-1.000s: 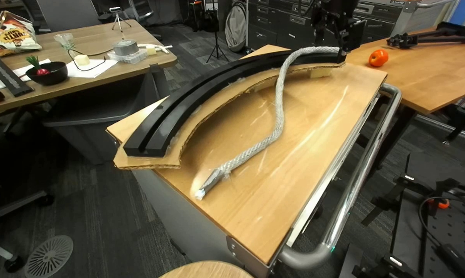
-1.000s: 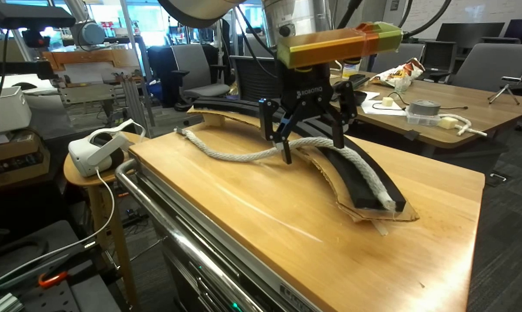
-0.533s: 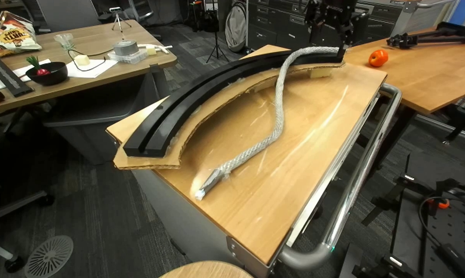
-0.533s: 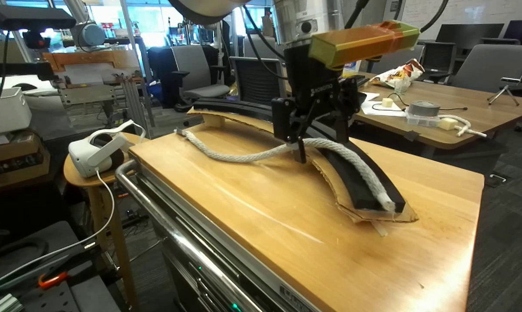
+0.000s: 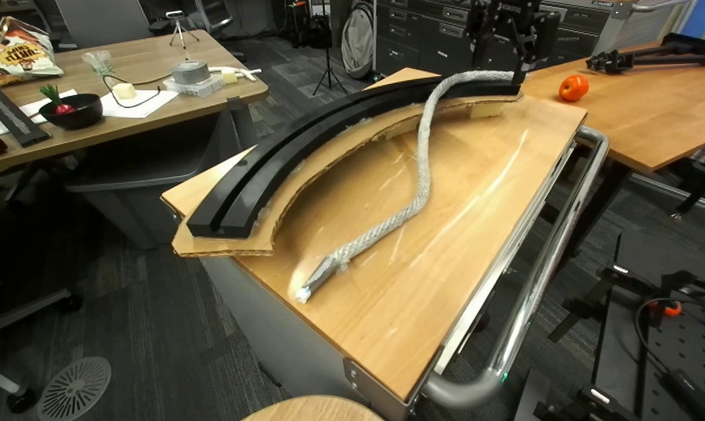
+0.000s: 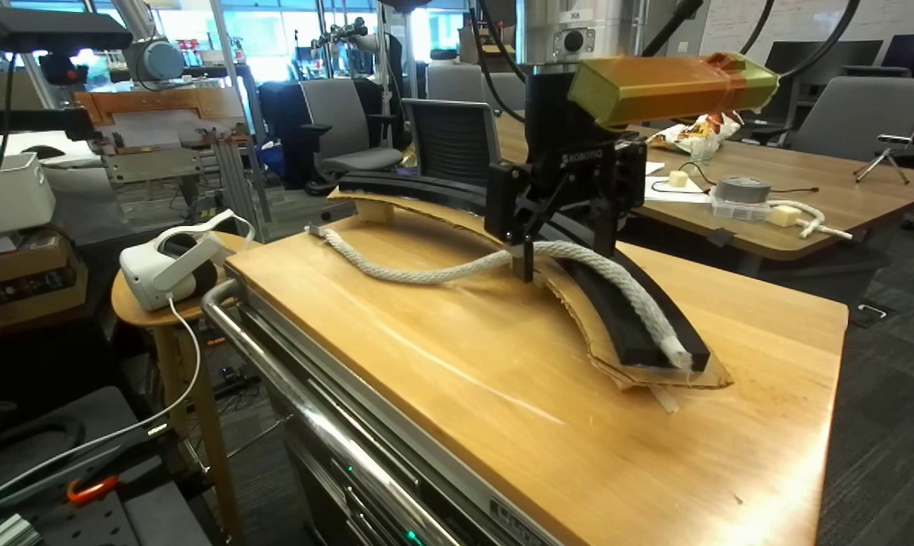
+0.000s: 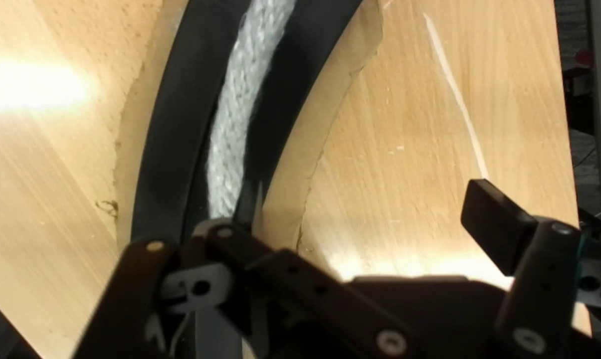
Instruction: Remove the rope from the curved board
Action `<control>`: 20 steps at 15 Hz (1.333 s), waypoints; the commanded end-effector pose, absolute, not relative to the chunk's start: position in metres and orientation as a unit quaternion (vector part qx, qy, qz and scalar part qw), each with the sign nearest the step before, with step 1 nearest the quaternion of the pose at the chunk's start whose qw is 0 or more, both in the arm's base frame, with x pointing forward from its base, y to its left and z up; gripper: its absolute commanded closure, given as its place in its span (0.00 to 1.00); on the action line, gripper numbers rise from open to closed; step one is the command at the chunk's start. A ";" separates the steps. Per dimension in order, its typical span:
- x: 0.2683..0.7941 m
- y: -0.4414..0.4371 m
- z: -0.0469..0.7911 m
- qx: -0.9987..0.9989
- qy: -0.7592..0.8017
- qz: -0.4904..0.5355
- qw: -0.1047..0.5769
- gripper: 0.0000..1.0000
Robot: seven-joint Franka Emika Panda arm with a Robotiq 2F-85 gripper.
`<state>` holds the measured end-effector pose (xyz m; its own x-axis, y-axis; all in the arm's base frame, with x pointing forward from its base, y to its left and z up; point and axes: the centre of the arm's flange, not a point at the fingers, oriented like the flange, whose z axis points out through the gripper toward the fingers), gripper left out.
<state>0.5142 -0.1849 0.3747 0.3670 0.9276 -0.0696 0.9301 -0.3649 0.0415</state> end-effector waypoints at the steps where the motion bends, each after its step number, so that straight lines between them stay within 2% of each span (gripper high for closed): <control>1: 0.523 -0.192 0.383 0.835 0.548 0.009 0.044 0.00; 12: 0.574 -0.199 0.376 0.856 0.514 -0.022 0.058 0.00; 13: 0.577 -0.200 0.373 0.855 0.515 -0.024 0.050 0.18; 20: 0.587 -0.211 0.358 0.859 0.509 -0.043 0.031 0.73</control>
